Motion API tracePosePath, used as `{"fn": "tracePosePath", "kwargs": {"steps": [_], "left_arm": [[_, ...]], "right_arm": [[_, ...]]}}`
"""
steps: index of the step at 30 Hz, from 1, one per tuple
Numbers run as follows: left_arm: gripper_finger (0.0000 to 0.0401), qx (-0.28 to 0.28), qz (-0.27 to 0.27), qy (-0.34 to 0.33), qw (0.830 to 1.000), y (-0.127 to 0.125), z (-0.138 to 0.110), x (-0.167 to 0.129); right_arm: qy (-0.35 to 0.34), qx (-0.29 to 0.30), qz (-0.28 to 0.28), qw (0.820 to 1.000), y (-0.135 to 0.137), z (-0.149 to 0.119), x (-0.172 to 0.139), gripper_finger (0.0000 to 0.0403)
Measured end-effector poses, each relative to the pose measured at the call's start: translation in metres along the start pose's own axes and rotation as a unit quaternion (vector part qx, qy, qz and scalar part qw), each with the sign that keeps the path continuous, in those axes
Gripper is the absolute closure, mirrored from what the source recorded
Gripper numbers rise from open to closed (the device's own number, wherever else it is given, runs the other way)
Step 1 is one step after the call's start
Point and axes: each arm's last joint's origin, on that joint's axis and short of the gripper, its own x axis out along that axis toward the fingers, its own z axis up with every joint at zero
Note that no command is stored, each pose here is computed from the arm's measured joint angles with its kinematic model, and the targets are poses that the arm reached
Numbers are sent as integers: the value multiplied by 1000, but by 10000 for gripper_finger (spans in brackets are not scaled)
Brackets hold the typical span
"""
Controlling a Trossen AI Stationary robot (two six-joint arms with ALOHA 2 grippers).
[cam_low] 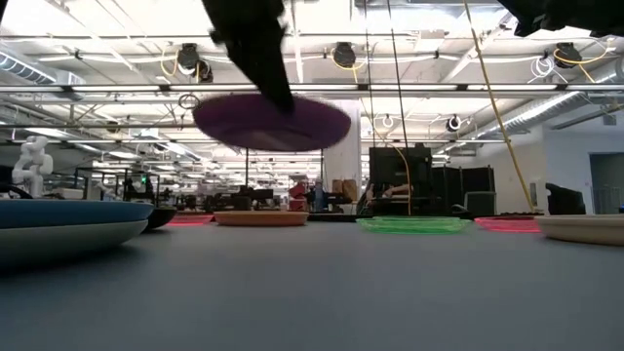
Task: Stack plastic plates
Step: Stack the purple plate on top of the blue plate
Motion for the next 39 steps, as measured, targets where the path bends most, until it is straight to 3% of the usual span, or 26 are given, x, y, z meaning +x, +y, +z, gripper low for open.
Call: {"fn": "tracePosePath", "kwargs": {"steps": [5,10,19,26,32,39], "left_arm": [[388,12,-3,24,1000,-17,-9,-29],[388,23,-9,35,999,-50,-34,-50],[388,20,-16,63,998,-110,-115,-74],[388,-56,-21,73,995,-134,-166,-82],[388,-99,-54,62,992,-148,-186,-85],[388,-111,-50,65,990,-148,-191,-84]], "right_arm": [[0,0,0,1000,0,0,0,402],[0,-1,0,1000,0,0,0,403],[0,1,0,1000,0,0,0,403],[0,2,0,1000,0,0,0,403],[0,2,0,1000,0,0,0,403],[0,1,0,1000,0,0,0,403]]}}
